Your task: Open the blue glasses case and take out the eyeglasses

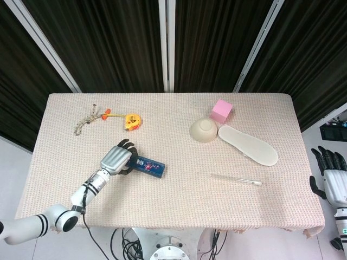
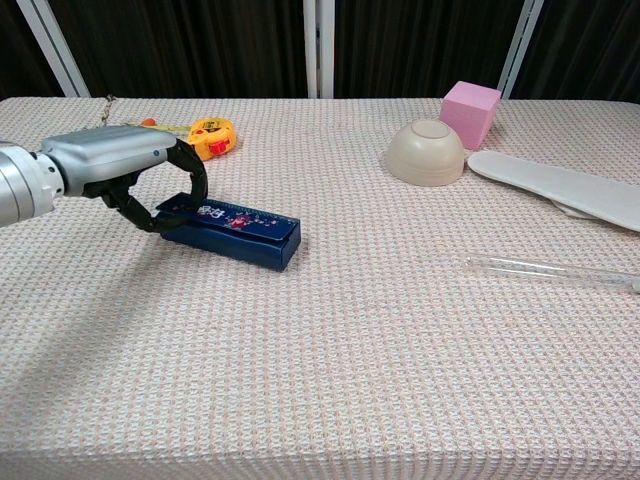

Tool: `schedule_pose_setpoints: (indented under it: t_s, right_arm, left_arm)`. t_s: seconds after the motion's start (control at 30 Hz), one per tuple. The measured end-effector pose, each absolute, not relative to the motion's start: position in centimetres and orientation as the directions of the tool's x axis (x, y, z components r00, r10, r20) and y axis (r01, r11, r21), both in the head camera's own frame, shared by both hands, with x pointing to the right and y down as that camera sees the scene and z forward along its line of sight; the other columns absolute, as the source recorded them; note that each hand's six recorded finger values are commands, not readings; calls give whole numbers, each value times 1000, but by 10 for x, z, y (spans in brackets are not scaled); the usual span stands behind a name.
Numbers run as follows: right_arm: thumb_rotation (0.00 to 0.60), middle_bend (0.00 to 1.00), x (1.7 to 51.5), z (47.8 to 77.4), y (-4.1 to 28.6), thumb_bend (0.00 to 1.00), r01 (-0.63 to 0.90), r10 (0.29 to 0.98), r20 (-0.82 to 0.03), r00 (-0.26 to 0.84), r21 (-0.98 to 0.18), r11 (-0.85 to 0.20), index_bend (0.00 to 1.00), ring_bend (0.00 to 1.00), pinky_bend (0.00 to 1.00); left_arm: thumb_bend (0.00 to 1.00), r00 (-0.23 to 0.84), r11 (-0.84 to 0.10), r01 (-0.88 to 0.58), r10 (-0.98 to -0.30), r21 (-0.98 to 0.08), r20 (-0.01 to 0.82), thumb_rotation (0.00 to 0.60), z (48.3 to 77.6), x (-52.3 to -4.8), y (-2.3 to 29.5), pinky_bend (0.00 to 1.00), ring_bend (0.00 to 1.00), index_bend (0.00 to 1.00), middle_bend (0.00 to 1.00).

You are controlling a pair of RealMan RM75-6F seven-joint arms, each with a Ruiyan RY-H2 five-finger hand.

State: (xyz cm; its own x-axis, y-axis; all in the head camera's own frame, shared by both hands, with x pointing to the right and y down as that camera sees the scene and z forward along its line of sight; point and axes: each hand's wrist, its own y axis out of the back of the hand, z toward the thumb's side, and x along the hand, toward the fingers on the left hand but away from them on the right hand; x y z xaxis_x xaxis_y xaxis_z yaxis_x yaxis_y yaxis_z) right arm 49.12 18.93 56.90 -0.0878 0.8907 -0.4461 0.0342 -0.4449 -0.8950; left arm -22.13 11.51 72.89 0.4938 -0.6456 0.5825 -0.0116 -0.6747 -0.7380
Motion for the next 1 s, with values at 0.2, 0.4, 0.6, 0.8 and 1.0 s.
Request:
schedule_pose_setpoints:
  t_s: [0.2,0.4,0.6,0.8,1.0]
  right_arm:
    - [600,0,492,569,189,454,35,891,-446,-88,-895,-445,0,0,0]
    - [600,0,493,569,189,454,36,892,-444,-88,-896,-443,0,0,0]
    - [600,0,492,570,189,454,36,891,-445,-86,-895,-444,0,0,0]
    - [600,0,494,569,189,455,38,892,-444,-90,-896,-442,0,0,0]
    - [600,0,497,569,189,459,40,891,-443,-100,-896,-441,0,0,0]
  left_arm:
    - [459,474,-734,-114,-632,-670,613,600,726,-220,114,135,300,608,590]
    - [465,459,-773,-195,-616,-604,641,600,716,-216,113,159,420,684,684]
    - [465,427,-768,-191,-626,-611,653,600,711,-215,107,217,494,712,728]
    - [460,374,-773,-213,-629,-597,681,600,717,-211,92,284,590,714,733]
    - [461,321,-748,-223,-662,-626,677,600,729,-207,68,339,645,691,708]
